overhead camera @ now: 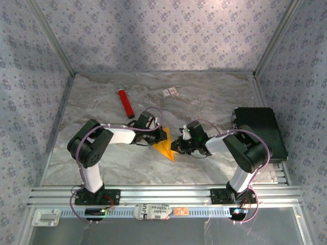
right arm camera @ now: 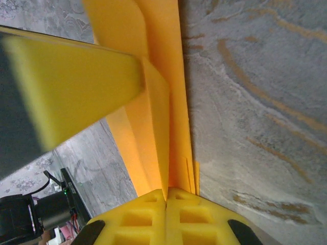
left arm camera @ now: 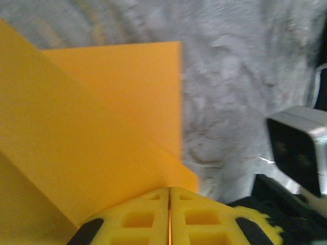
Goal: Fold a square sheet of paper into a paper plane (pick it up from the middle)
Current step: Fourth fold the wing at the center of the table.
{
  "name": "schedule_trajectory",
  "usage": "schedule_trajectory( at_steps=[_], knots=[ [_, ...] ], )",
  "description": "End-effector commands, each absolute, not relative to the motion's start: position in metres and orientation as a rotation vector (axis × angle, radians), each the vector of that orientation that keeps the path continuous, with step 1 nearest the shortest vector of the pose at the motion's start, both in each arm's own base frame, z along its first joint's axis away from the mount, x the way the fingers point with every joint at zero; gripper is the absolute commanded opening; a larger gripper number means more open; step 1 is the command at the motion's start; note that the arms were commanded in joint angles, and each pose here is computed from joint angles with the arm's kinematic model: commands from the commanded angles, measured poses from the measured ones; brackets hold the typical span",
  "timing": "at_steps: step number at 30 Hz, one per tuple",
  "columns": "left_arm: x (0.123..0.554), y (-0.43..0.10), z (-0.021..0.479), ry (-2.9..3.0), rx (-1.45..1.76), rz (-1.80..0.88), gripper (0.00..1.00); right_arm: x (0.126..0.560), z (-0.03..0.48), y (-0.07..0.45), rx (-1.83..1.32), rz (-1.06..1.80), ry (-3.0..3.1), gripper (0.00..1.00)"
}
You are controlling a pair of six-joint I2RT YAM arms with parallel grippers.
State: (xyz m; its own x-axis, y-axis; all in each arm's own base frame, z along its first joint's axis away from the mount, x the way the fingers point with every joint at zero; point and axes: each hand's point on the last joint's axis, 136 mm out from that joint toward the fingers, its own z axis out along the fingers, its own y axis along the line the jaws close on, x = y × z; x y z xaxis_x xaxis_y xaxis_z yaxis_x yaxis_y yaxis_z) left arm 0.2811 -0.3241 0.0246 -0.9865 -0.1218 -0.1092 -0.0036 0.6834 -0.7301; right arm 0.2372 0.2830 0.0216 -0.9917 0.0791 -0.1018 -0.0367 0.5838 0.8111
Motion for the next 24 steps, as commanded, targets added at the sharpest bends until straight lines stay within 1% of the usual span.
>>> schedule_trajectory(
  at_steps=[1, 9, 17, 20, 24],
  knots=[
    [0.282, -0.325, 0.014, 2.786, -0.111, -1.146, 0.07, 0.228, -0.004, 0.271, 0.113, 1.292, 2.77, 0.04],
    [0.276, -0.317, 0.002, 2.844, -0.11, -1.078, 0.06, 0.23, 0.0, 0.273, 0.106, 1.302, 2.766, 0.05],
    [0.273, -0.319, 0.003, 2.857, -0.075, -1.074, 0.06, 0.227, 0.025, 0.279, 0.034, 1.322, 2.724, 0.15],
    [0.274, -0.319, 0.004, 2.852, -0.078, -1.077, 0.06, 0.219, 0.032, 0.282, -0.014, 1.335, 2.723, 0.17],
    [0.274, -0.32, 0.004, 2.85, -0.077, -1.083, 0.06, 0.209, 0.026, 0.278, -0.005, 1.313, 2.749, 0.17]
  ],
)
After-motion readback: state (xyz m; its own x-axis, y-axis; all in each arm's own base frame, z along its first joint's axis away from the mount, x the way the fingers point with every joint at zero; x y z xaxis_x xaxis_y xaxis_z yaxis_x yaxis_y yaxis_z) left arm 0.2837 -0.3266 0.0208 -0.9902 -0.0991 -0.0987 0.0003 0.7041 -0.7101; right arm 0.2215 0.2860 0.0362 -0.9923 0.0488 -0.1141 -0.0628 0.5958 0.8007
